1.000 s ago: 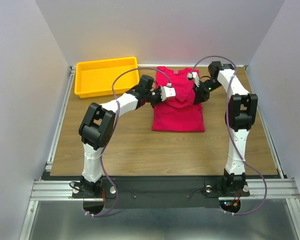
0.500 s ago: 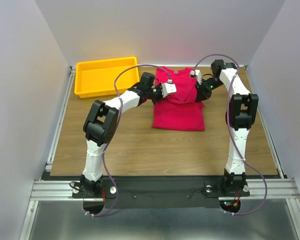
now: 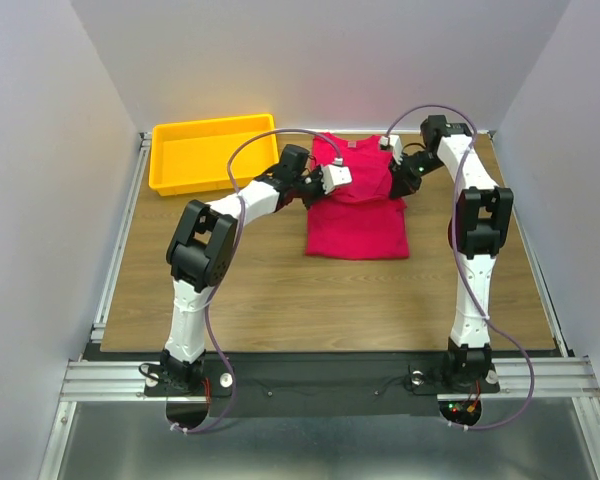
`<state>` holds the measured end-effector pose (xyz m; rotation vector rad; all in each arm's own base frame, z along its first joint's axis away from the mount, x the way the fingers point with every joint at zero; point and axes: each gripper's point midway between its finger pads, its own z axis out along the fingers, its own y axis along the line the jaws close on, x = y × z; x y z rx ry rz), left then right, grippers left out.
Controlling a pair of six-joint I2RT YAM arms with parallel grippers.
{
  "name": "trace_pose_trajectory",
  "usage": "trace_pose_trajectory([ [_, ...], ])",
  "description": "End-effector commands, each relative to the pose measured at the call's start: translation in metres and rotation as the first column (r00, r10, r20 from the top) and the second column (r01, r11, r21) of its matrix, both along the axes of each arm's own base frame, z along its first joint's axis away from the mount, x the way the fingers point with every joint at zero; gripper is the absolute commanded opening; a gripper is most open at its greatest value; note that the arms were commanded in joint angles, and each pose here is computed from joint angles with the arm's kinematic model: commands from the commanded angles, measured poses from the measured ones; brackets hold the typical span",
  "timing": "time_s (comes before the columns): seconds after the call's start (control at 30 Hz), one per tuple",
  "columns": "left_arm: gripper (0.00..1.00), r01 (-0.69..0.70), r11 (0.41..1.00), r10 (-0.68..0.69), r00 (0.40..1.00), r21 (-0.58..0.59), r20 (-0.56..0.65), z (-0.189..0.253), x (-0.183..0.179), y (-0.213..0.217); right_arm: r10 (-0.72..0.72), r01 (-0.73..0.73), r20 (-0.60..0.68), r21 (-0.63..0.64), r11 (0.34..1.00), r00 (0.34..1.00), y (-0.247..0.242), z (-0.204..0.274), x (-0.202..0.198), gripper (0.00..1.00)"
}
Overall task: Fold and stack the t-shirts
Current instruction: Fold the tshirt
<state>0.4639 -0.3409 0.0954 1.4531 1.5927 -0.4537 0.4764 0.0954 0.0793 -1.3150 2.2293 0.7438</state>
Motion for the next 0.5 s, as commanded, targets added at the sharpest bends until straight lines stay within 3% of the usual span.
trace_pose_trajectory([
  [0.0, 0.0, -0.019, 0.999, 0.021, 0.999, -0.028, 0.041, 0.018, 0.014, 0.001, -0.014, 0.013, 0.049, 0.021, 1.0, 0.999, 0.001, 0.009, 0.015, 0.01],
  [0.33, 0.0, -0.027, 0.999, 0.028, 0.999, -0.041, 0.025, 0.014, 0.02, -0.003, -0.019, 0.018, 0.041, 0.017, 1.0, 0.999, 0.0, 0.002, 0.018, 0.04],
  [0.43, 0.0, -0.032, 0.998, 0.033, 0.999, -0.049, 0.025, 0.016, 0.023, -0.005, -0.026, 0.025, 0.05, 0.014, 1.0, 0.998, -0.001, 0.002, 0.022, 0.08],
  [0.47, 0.0, -0.04, 0.998, 0.041, 0.999, -0.049, 0.017, 0.014, 0.024, -0.005, -0.036, 0.036, 0.054, 0.013, 0.999, 0.998, 0.0, 0.003, 0.024, 0.15],
])
